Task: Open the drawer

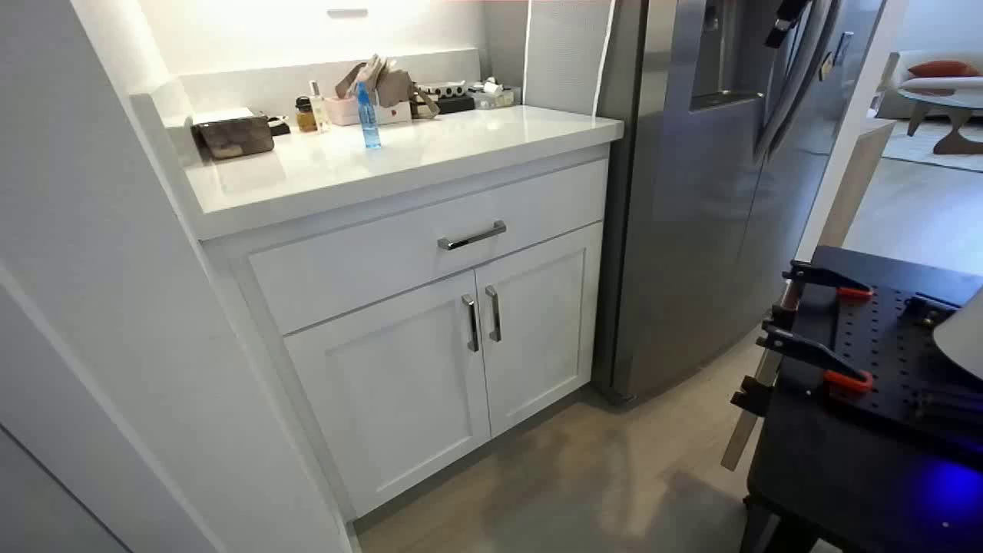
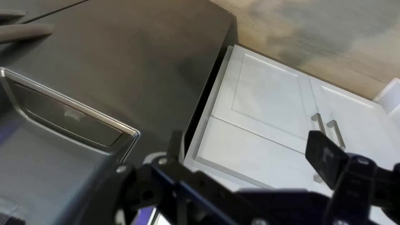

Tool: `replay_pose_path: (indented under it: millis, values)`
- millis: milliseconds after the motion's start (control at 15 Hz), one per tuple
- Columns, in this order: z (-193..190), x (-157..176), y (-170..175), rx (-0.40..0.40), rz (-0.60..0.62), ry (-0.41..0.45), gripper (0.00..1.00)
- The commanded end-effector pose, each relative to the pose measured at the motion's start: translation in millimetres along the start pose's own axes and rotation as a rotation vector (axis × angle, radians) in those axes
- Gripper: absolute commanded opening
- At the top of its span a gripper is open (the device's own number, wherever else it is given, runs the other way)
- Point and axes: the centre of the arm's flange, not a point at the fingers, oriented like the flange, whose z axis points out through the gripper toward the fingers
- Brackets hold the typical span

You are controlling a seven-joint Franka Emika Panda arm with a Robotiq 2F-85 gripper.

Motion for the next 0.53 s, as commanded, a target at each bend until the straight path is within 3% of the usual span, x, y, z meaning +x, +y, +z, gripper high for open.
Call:
replay_pose_path:
  millis: [0, 467]
  values:
    - [2.4, -0.9, -1.4, 0.003, -0.002, -0.006, 1.0]
    - [6.4, -1.4, -2.8, 0.008, -0.004, -0.016, 1.0]
